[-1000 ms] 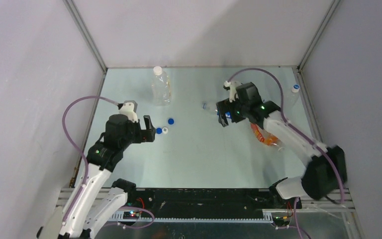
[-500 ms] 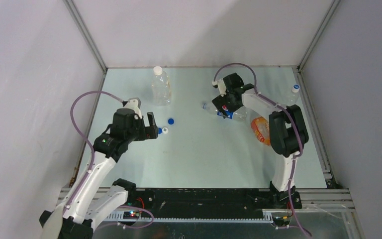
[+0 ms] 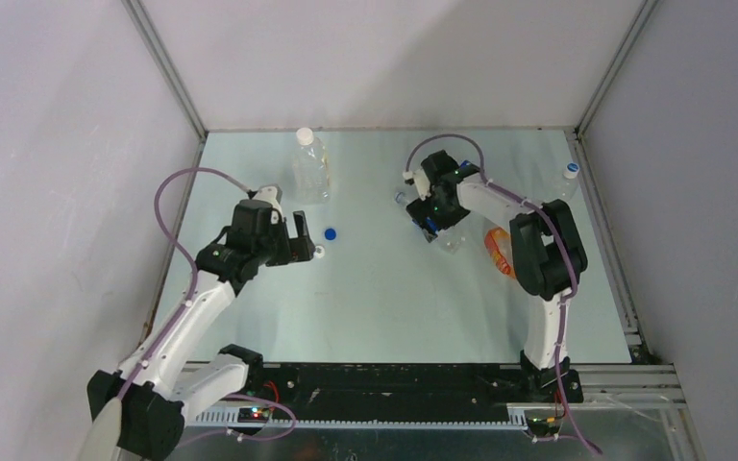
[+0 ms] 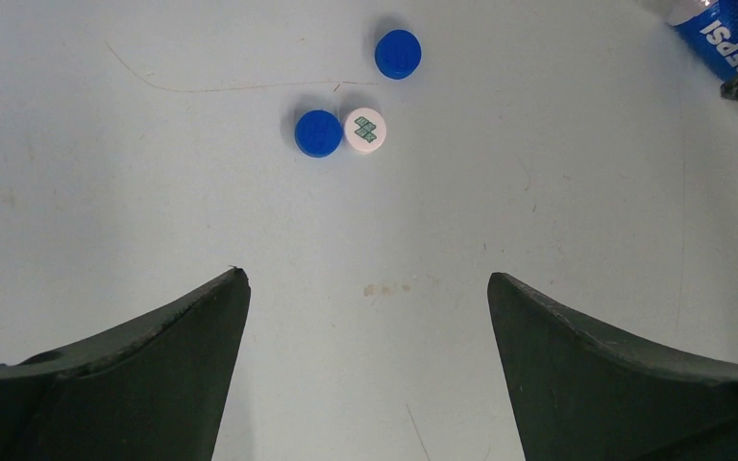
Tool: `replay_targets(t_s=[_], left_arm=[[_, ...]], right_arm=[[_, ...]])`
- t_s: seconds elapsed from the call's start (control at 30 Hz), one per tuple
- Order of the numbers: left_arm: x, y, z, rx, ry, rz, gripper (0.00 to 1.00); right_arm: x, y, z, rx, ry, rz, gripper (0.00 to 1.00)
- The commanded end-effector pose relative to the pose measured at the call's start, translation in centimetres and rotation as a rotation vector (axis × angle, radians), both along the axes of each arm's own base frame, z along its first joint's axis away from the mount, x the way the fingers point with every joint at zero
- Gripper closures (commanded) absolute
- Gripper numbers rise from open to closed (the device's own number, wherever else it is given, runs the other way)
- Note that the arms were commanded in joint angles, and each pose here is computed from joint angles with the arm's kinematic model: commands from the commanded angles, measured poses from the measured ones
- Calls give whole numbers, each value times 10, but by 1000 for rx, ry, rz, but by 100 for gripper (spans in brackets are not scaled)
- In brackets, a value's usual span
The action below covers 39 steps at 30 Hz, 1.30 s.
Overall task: Screw on the bottle caps
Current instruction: Move the plastic bottle to the center of the board.
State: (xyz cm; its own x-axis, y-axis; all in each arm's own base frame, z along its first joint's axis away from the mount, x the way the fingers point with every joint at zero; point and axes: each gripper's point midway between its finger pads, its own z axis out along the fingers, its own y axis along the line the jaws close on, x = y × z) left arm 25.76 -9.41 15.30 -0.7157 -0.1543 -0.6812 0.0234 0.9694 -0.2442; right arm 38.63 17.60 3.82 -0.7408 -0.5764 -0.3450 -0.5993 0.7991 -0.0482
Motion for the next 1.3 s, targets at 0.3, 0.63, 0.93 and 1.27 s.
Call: replay_targets(t_s=[0.3,0.63,0.93,1.27], left_arm=[[38,-28,-2,-25,14,-26,1],[63,-26,-41,73,95,49,11],[70,-28,-63,72,167,117,24],[68,-36,-84,43,215,225,44]], right_arm=[[-162,41,8,3,149,-144,30],[-194,60,19,64,103,-88,17],[-192,66,40,116,38,-67,1],[-182,64,48,122,-25,-75,1]])
